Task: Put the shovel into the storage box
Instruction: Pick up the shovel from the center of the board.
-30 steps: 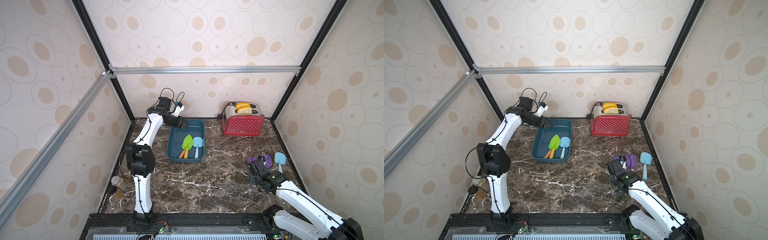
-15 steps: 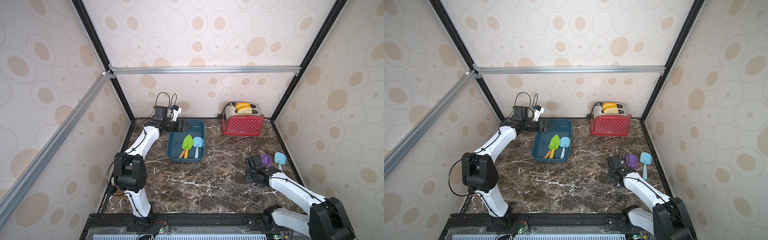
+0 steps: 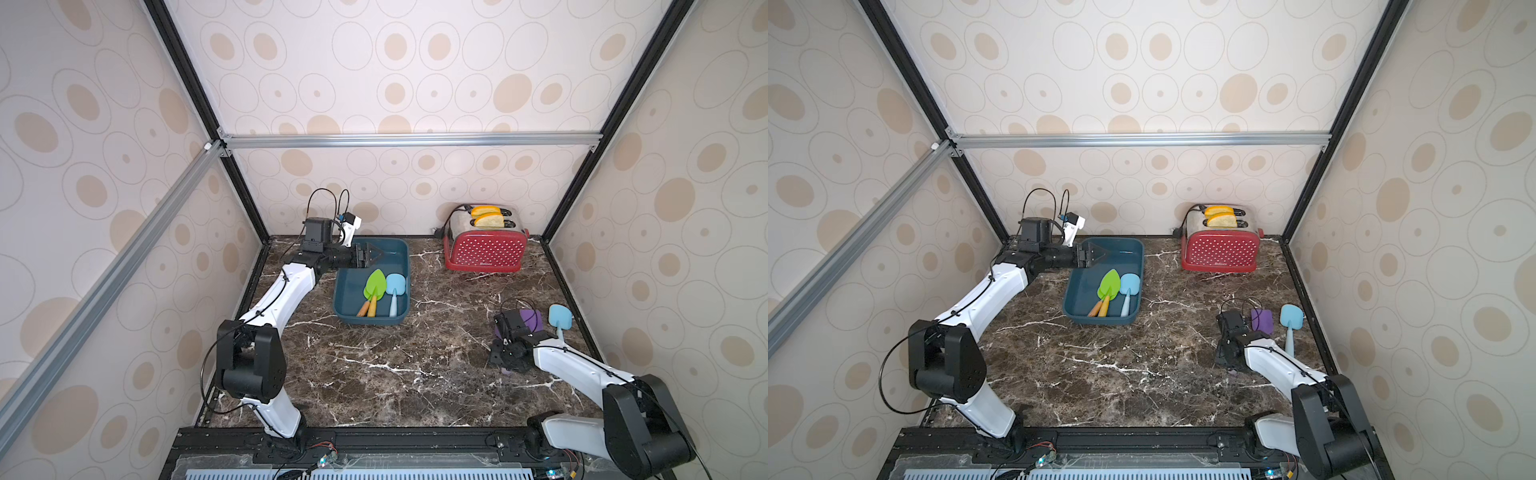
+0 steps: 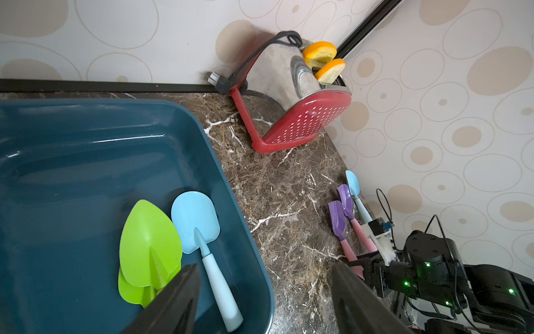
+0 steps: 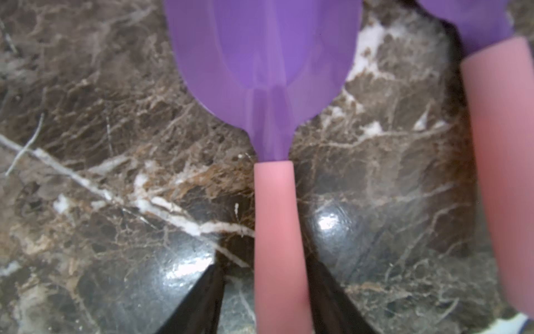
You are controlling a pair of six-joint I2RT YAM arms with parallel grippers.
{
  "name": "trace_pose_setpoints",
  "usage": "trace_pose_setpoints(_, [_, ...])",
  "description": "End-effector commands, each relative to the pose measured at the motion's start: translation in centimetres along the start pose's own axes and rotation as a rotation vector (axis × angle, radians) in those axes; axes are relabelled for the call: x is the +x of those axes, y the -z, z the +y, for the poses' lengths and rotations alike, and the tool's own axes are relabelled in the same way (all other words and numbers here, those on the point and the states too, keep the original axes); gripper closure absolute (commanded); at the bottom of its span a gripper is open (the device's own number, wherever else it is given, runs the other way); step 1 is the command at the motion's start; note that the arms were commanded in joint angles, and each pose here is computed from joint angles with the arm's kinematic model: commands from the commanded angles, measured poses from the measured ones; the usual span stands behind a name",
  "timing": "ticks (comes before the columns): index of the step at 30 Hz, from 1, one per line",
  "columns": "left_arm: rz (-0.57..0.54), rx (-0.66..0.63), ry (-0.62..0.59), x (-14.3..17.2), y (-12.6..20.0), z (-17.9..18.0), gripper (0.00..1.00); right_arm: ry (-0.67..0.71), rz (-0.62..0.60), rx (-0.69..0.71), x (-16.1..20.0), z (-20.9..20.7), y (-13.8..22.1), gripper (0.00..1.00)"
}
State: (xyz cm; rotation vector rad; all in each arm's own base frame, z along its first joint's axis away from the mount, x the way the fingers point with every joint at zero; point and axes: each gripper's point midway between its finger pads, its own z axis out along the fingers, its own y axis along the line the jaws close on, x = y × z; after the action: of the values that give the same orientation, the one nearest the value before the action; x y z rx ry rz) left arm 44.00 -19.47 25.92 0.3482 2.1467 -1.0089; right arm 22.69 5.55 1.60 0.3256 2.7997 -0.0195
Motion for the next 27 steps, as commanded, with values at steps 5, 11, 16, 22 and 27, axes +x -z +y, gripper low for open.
trace_pose_setpoints(5, [-0.03,0.015,-0.017,-0.8,0.3,-0.8,0.25,0.023,0.036,-0.036,0.9,0.3,-0.2,0.83])
trace_pose_setpoints(11, [-0.001,0.031,0.007,0.4,-0.7,-0.6,0.25,0.103,0.059,-0.112,0.9,1.9,0.6,1.0])
trace_pose_setpoints(16, [0.065,0.097,0.045,3.1,-3.5,-2.0,0.2,0.301,-0.039,-0.199,-1.0,5.4,4.9,1.0])
trace_pose_setpoints(22, [0.062,0.267,0.151,4.9,-5.9,-4.1,0.11,0.454,-0.165,-0.355,-3.2,10.4,10.5,1.0])
trace_pose_setpoints(27, [0.052,0.338,0.235,5.7,-7.3,-4.6,0.1,0.508,-0.21,-0.413,-4.5,12.9,12.8,1.0])
